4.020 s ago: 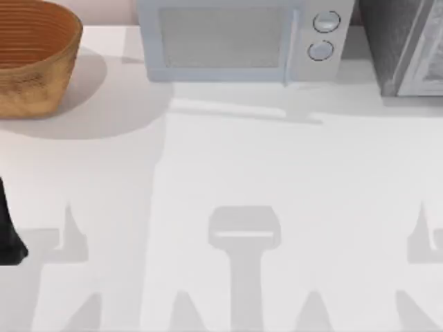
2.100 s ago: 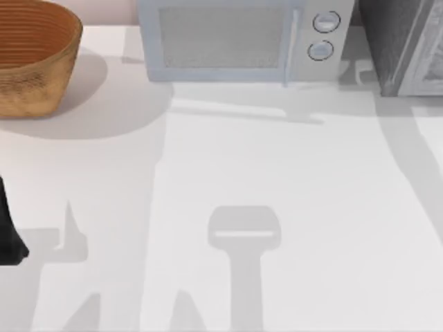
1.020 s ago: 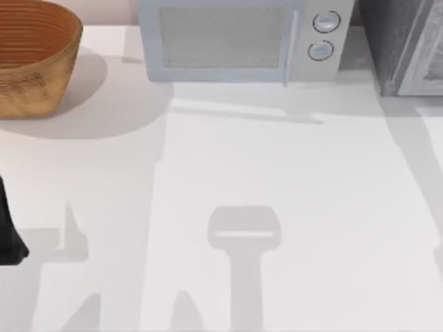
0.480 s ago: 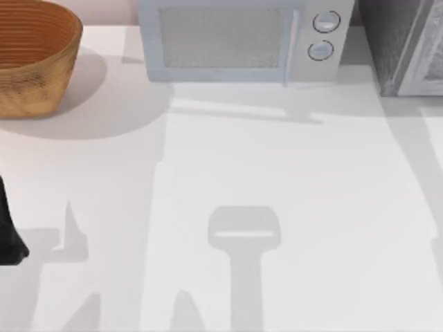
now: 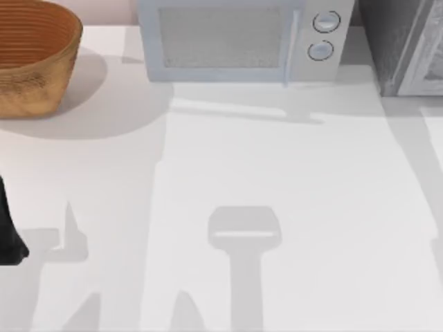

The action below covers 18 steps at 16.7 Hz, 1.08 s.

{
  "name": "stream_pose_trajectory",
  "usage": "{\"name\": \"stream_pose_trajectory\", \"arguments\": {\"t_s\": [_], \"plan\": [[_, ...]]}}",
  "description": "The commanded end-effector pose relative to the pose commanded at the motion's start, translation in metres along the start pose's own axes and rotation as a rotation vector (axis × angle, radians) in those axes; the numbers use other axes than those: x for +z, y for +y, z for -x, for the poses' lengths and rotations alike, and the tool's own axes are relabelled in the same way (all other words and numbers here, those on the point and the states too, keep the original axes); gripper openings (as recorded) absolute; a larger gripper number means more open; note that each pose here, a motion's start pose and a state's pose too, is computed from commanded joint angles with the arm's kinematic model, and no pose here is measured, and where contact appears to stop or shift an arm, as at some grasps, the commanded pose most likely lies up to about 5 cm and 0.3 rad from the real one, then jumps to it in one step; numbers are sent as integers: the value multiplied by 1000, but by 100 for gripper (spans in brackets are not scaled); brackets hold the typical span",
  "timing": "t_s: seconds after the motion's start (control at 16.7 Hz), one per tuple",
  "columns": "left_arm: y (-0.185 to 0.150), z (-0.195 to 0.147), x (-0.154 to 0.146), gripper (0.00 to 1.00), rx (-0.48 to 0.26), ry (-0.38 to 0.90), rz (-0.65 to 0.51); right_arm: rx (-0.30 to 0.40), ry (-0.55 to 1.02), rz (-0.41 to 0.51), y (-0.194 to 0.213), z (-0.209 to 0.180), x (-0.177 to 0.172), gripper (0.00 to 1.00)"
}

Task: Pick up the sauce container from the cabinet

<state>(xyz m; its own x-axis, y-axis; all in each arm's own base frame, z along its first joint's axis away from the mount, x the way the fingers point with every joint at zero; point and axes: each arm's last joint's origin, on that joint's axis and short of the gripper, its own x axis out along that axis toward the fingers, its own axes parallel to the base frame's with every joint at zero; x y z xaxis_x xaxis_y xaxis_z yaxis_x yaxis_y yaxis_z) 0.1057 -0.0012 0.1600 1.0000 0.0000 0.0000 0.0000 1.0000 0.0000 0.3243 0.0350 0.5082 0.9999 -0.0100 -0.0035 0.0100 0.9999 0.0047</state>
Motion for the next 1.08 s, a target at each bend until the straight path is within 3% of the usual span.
{"name": "stream_pose_trajectory", "arguments": {"t_s": [0.12,0.18,0.72,0.9,1.08], "plan": [[0,0,0,100,0,0,0,0,0,0,0,0,0,2],[0,0,0,100,0,0,0,0,0,0,0,0,0,0],[0,0,0,100,0,0,0,1,-1,-2,1,1,1,0],[0,0,0,100,0,0,0,2,-14,-5,6,30,18,0],[0,0,0,100,0,0,0,3,6,-2,9,82,37,0]]}}
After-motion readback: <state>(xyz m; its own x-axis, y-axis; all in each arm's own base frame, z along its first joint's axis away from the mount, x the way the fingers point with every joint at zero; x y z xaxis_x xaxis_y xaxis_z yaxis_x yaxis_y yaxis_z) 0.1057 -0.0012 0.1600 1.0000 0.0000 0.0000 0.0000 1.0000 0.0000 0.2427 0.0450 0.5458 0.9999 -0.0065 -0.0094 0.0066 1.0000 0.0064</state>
